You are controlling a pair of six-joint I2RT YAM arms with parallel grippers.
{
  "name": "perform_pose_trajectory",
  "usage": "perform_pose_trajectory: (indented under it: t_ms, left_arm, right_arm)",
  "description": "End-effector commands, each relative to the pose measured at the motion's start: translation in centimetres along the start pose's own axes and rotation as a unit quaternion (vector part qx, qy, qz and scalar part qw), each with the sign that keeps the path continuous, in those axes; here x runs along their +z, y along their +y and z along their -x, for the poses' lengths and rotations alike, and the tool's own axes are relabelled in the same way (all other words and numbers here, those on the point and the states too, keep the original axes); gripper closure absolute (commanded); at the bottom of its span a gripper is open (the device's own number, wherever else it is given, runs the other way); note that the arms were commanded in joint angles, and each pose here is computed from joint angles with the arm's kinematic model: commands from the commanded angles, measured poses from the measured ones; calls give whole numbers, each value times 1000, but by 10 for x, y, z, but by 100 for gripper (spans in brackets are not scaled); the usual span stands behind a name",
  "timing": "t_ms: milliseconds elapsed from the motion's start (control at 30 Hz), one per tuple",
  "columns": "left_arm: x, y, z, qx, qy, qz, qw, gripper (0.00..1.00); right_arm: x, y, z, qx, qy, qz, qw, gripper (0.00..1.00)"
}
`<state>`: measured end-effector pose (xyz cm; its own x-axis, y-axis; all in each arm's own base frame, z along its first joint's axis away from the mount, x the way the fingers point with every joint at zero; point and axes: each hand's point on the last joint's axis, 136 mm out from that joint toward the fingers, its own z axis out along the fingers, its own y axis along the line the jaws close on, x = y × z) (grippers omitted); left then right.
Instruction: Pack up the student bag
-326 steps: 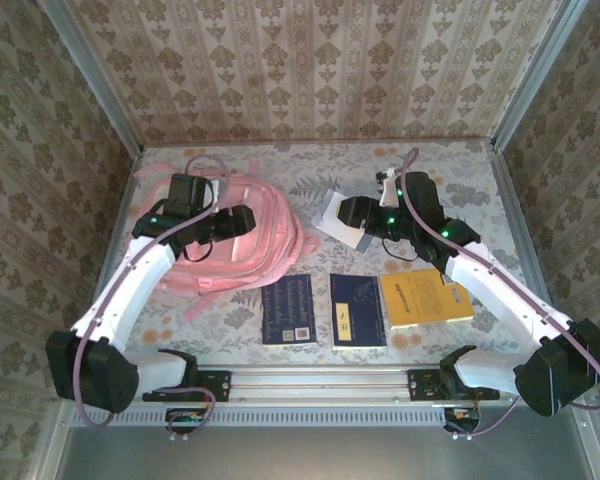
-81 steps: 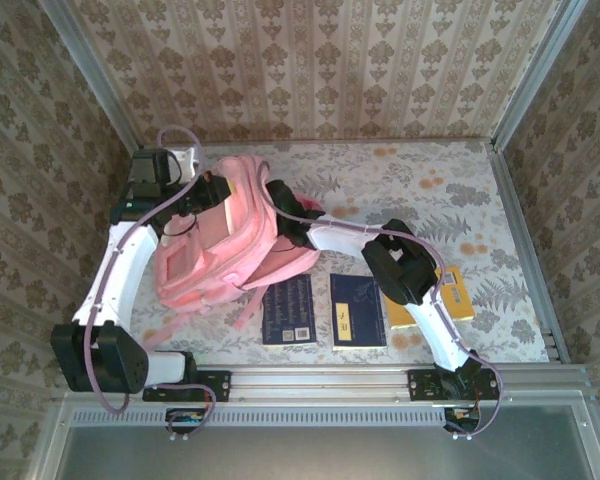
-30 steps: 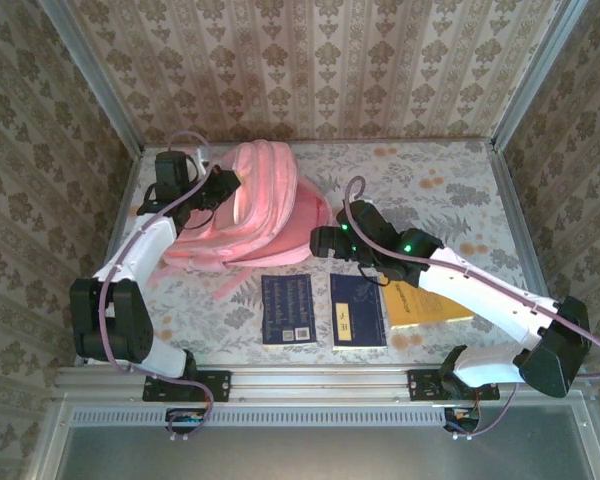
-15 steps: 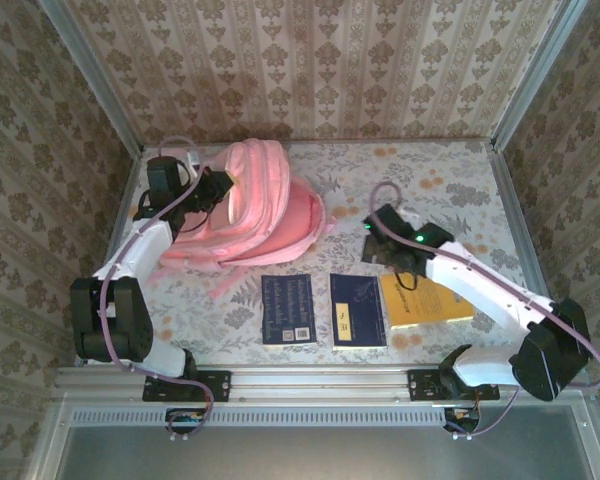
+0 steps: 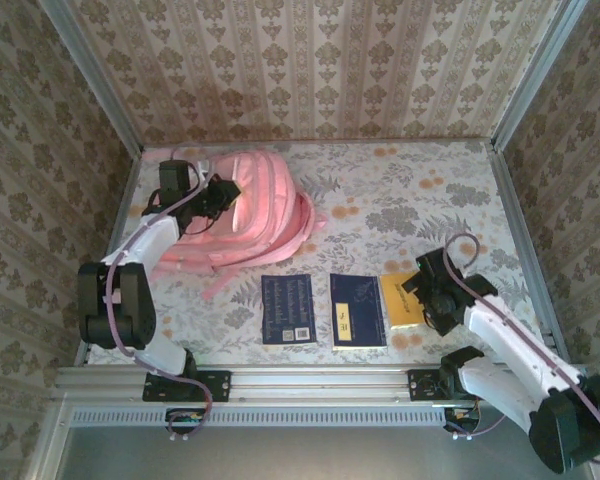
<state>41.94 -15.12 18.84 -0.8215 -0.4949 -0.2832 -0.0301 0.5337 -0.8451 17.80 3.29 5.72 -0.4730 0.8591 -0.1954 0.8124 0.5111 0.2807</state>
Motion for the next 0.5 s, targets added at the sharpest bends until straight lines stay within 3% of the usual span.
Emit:
perform_pose_trajectory:
  t_ms: [0, 233, 467]
  left_arm:
    - [1, 2, 6, 18, -8, 27, 999, 83]
    - [3, -13, -3, 74, 9, 52, 996, 48]
    - [19, -58, -49, 197, 53, 69, 977, 36]
  right_arm:
    - [7, -19, 6, 101, -21, 7, 995, 0]
    - [36, -24, 21, 155, -20, 28, 987, 2]
    - [44, 17, 46, 91, -33, 67, 993, 2]
